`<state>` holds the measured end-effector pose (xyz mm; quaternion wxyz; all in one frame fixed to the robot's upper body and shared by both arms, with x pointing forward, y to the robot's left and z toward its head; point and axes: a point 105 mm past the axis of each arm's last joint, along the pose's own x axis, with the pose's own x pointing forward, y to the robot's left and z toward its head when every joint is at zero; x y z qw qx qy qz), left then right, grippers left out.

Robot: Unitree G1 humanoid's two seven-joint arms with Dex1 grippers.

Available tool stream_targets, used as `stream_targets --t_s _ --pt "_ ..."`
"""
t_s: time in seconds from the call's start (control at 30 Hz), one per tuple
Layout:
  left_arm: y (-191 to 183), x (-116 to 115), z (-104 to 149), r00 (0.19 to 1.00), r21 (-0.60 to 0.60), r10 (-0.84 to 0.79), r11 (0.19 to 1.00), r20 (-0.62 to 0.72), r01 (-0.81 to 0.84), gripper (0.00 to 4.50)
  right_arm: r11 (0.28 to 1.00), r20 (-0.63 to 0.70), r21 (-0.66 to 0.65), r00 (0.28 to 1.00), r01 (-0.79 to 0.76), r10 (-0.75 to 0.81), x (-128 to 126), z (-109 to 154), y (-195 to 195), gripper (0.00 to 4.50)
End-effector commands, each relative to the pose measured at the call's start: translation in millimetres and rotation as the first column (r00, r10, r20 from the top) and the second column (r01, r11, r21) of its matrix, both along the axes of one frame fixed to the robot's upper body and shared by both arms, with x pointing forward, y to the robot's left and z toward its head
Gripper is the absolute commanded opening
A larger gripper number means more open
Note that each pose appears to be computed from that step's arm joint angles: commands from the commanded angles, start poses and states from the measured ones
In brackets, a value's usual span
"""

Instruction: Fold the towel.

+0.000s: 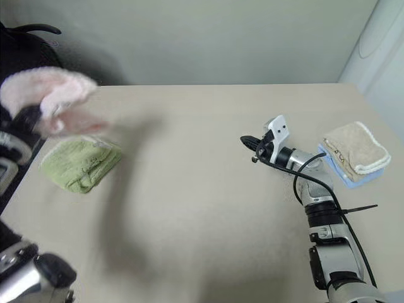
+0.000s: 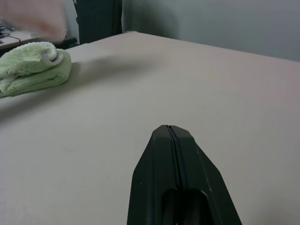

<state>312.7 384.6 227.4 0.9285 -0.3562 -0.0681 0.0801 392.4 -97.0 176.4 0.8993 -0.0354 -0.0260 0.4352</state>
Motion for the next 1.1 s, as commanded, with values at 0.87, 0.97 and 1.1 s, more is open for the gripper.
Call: stream_targets --t_s 0.87,0.97,1.1 --pt "28.9 -63.2 -85.3 0.986 -0.061 0.167 0.984 -0.012 -0.167 4.47 0.999 0.054 0.012 0.998 -0.045 0.044 -9.1 11.1 7.9 0.0" --pt "26.1 -78.7 -74.5 0.984 -0.053 0.175 0.984 0.046 -0.172 4.47 0.999 0.046 0.01 0.998 -0.04 0.04 -10.3 8.6 6.8 0.0" --pt "22.2 -91.1 -61.0 0.978 -0.019 0.184 0.983 0.094 -0.183 4.47 0.999 0.037 0.009 0.998 -0.051 0.05 -9.2 6.9 10.3 0.0"
